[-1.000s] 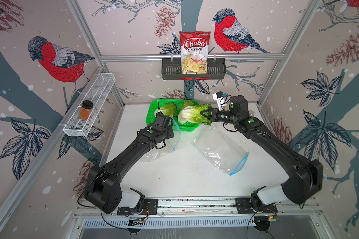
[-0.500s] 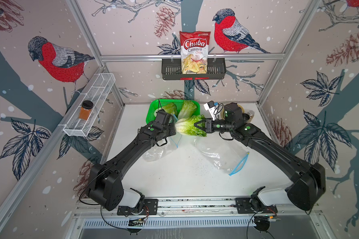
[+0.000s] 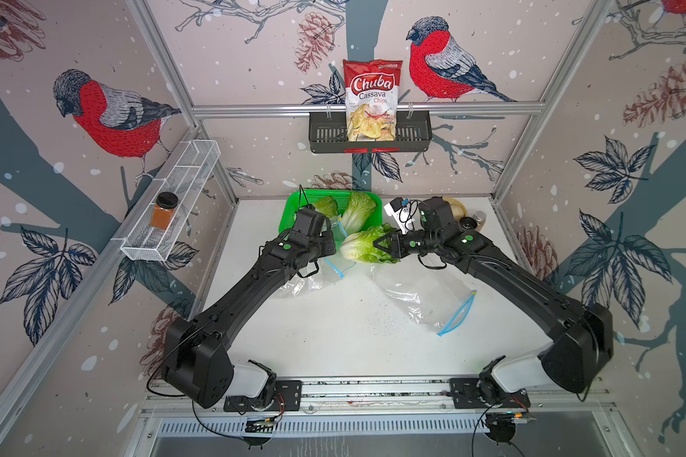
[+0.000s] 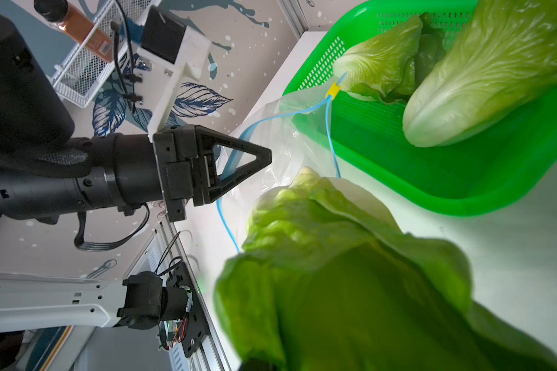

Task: Put the chinese cabbages into a zipper bag and zip it
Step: Place the Chinese cabbage in the zipper food storage bag.

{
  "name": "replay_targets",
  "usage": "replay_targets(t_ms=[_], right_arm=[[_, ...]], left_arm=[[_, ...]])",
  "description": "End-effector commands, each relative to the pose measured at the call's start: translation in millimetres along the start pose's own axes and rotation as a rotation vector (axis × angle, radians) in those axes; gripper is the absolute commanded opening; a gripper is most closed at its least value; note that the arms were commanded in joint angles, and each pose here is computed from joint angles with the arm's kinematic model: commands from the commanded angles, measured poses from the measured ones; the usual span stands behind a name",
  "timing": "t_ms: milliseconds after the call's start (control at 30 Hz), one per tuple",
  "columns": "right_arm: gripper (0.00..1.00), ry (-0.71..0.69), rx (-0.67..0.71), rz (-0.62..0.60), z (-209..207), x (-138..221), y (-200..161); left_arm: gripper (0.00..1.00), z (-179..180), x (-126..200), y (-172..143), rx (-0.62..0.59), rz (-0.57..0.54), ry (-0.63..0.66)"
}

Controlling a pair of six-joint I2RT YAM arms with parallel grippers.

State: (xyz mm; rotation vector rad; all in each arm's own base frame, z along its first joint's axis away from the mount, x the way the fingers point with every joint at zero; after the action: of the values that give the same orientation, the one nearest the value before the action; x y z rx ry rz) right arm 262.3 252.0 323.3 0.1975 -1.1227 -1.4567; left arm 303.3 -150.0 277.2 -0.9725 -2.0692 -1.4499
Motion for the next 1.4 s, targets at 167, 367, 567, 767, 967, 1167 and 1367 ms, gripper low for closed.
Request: replay_targets(t_ms=[167,367,567,767,967,1167,1367], right_arm=[[0.0,-0.023,0.13,0.053,10.4,-20.9,0.2],[0.0,-0.093,0.15,0.071,0.6,-26.1,-5.2],[0.0,0.016,0.143,0.006,11.7,-32.2,6.8],[0.0,-0.011,0.14,0.081,0.0,-53.0,-13.1],[0.01,0.056,0.141,-0.013,12.4,-51.9,5.0],[0.03,0.057,0.107,0.046,1.2,-79.7,-7.5],[0.08,0.071,0.112,0.016,5.0,-83.9,-2.2]], left_arm=[[0.0,-11.9,3.8,8.5,-0.049,0.002,-0.083],[0.0,-17.1,4.5,10.9,-0.059,0.015,-0.119],[0.0,-25.2,3.8,9.6,-0.046,0.032,-0.187],[0.0,-27.4,5.4,12.4,-0.033,0.031,-0.196],[0.0,-27.8,4.5,9.7,-0.003,0.035,-0.211],[0.0,-28.2,5.7,9.9,0.03,0.03,-0.218],[0.0,-30.1,7.8,10.8,0.051,0.025,-0.244]])
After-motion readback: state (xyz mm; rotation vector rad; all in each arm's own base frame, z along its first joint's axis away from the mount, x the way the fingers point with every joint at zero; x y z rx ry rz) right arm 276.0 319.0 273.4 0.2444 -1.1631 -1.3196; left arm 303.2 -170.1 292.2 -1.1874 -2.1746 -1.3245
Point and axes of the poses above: each gripper's point midway between its finger pads, its own x axis back along the fingers, its own z axis along the line the jaws close on, y = z × x, the point moved 9 cm from there along x, back along the fingers, and after that the axes turned 1 degree about -x, right-handed, at the moved point
